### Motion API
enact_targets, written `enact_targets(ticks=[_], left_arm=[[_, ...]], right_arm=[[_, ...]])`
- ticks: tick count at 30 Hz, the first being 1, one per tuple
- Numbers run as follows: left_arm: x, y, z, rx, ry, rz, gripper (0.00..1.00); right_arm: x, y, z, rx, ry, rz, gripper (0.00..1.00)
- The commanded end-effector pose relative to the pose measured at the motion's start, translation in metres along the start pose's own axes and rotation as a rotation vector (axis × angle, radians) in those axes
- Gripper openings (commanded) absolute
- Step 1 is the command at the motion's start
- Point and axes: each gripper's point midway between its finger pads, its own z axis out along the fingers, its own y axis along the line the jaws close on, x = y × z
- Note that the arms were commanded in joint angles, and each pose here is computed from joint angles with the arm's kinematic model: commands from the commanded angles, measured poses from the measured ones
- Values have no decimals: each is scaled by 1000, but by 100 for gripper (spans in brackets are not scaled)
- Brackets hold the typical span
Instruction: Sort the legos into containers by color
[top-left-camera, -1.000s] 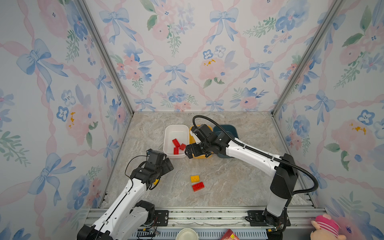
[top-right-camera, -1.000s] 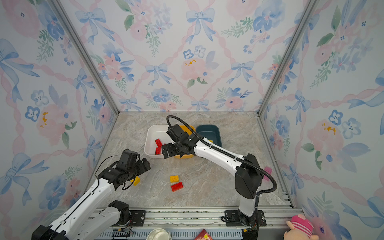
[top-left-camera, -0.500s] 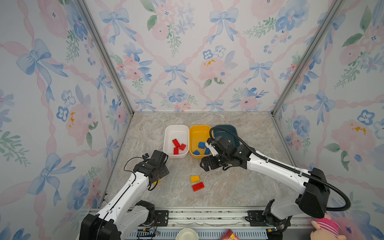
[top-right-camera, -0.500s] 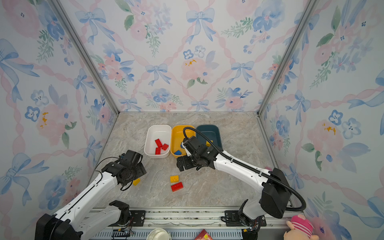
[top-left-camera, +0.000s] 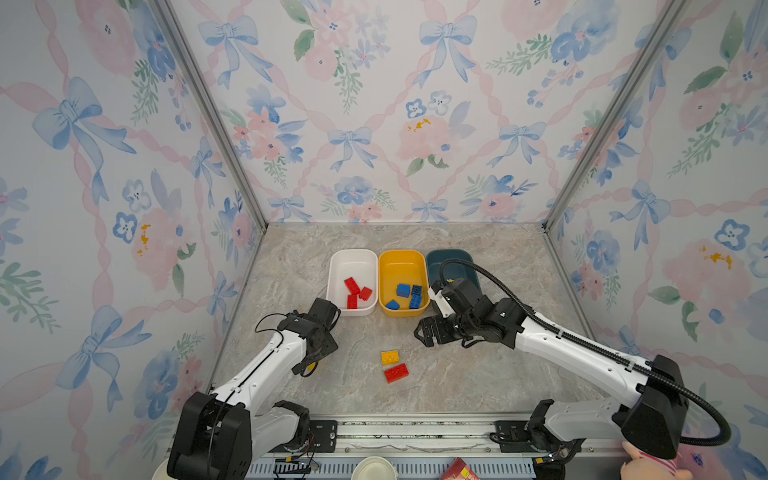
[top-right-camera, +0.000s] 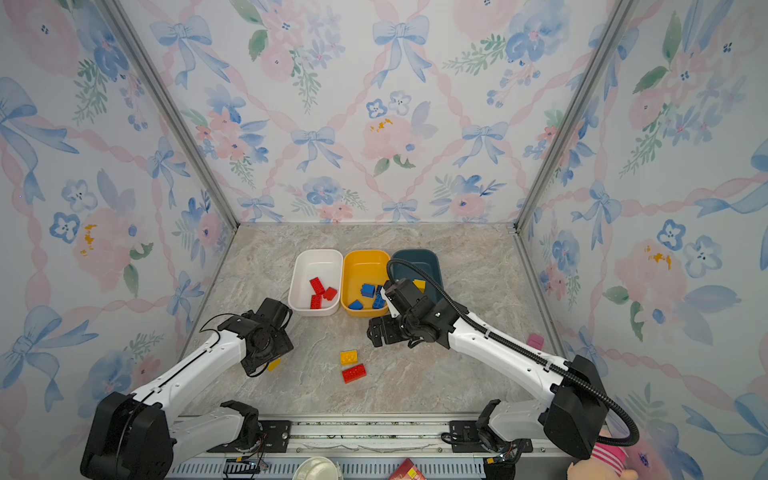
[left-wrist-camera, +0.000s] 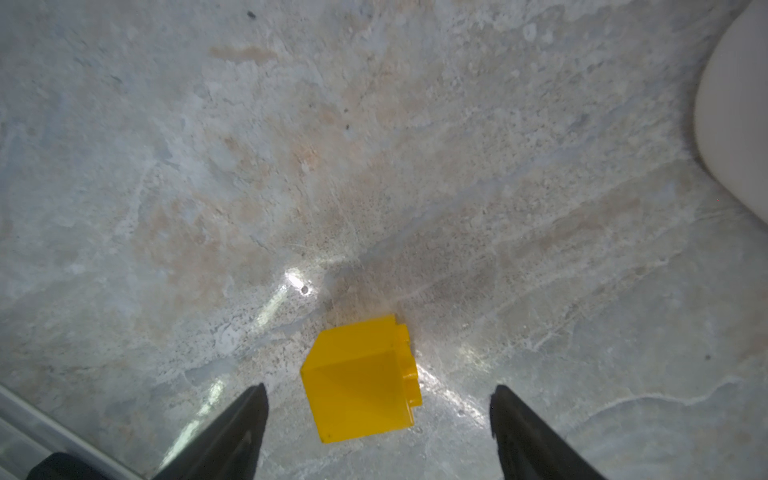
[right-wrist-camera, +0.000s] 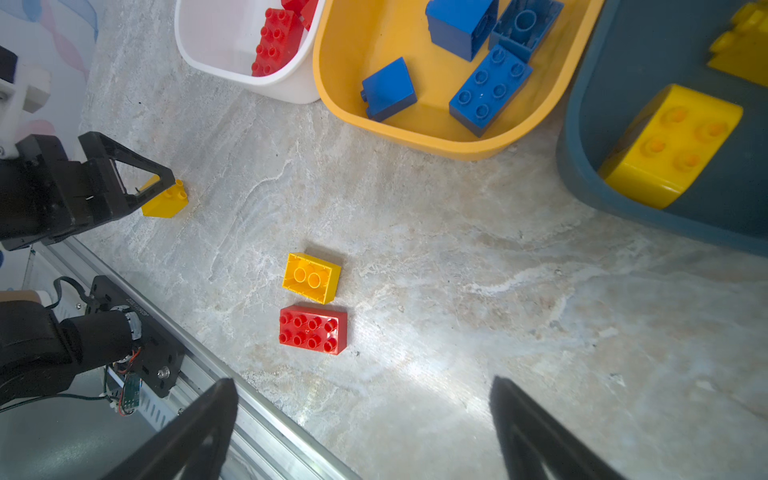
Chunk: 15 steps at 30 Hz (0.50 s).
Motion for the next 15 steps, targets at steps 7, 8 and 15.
enact_targets(ticks=[7,8,15], left_arm=[[9,0,23,-24,36,-10,79],[9,1,24,-29,40,-11,78],[12,3,31,-35,46,-5,67]], right_arm=[[2,-7,-8,0,-17,38,97],[3,-8,-9,2,-19,39,97],[3,-11,-9,7,-23,56,97]])
